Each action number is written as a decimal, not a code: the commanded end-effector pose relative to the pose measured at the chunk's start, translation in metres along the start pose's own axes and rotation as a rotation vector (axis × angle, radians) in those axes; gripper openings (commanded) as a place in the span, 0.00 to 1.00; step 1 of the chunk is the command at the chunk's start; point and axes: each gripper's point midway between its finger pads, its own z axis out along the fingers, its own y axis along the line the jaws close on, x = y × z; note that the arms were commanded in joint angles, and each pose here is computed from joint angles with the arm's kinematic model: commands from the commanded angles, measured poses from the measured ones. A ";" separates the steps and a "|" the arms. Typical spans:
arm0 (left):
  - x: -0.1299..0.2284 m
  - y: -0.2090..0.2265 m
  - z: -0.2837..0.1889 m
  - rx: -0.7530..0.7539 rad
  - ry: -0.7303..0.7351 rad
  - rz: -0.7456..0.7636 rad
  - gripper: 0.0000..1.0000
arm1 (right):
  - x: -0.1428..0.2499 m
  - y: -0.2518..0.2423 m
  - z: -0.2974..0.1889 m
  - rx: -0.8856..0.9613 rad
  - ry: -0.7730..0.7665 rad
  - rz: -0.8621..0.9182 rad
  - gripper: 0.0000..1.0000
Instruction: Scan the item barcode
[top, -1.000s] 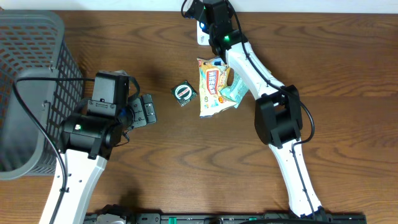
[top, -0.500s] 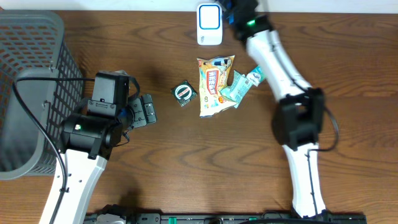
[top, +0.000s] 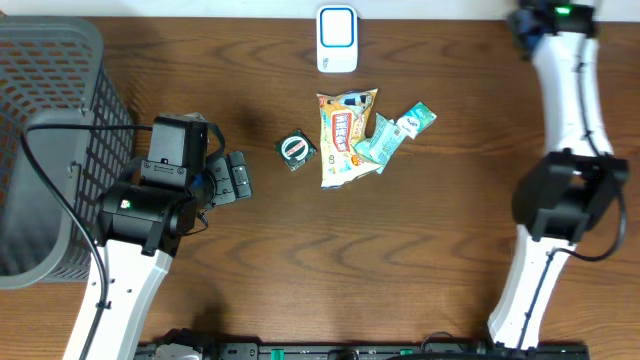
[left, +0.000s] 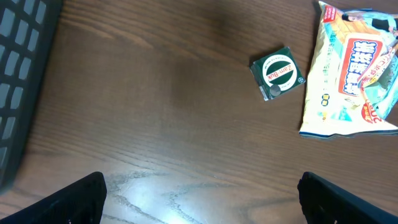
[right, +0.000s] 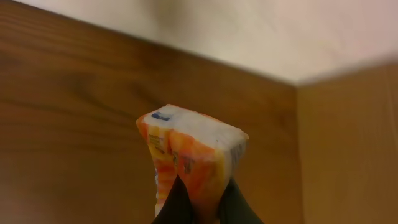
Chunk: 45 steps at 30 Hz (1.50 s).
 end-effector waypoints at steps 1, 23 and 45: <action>-0.003 -0.001 -0.001 0.003 -0.006 -0.011 0.98 | 0.037 -0.046 0.015 0.045 0.072 0.129 0.01; -0.003 -0.001 -0.001 0.003 -0.006 -0.011 0.98 | 0.092 -0.005 0.023 -0.574 0.080 0.485 0.99; -0.003 -0.001 -0.001 0.003 -0.006 -0.011 0.98 | 0.128 0.039 0.101 -0.481 -0.009 0.459 0.01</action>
